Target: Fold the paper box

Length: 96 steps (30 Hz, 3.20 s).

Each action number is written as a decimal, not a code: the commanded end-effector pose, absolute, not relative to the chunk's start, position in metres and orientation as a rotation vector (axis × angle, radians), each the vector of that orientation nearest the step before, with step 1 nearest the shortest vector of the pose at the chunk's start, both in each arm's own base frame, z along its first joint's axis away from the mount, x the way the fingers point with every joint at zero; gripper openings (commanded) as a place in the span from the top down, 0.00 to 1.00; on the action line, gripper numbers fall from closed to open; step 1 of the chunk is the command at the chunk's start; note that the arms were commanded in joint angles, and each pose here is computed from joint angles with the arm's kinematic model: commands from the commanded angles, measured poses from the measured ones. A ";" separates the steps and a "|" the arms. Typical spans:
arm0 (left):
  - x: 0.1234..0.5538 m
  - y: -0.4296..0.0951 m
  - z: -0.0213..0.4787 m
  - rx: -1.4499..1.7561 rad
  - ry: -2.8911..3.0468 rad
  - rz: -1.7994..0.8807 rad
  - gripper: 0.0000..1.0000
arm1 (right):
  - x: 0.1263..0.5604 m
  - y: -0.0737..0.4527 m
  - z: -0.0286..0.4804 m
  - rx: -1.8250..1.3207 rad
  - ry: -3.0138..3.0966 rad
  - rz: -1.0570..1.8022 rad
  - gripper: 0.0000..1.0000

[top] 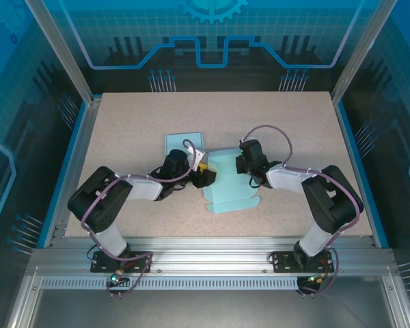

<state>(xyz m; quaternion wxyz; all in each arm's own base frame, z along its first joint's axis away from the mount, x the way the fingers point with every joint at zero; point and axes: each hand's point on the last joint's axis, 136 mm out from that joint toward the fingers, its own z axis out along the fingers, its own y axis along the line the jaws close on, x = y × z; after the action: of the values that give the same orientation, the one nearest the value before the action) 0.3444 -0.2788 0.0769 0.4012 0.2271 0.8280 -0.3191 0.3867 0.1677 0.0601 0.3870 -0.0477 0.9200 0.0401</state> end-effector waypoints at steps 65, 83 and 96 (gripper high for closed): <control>0.353 -0.239 0.078 0.213 2.514 -0.176 1.00 | 0.359 0.139 0.042 -0.182 2.579 -0.502 0.79; 0.366 -0.202 0.079 0.079 2.535 -0.142 1.00 | 0.346 0.119 0.030 -0.325 2.628 -0.997 0.84; 0.328 -0.190 0.095 0.096 2.663 -0.137 1.00 | 0.284 0.145 0.050 -0.552 2.792 -0.930 0.91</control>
<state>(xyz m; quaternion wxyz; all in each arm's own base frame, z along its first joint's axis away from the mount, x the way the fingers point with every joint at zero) 0.3394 -0.2142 0.0667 0.2345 0.0333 0.9670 -0.0936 0.3490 0.2044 0.0554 0.2129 -0.0684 0.9594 -0.1718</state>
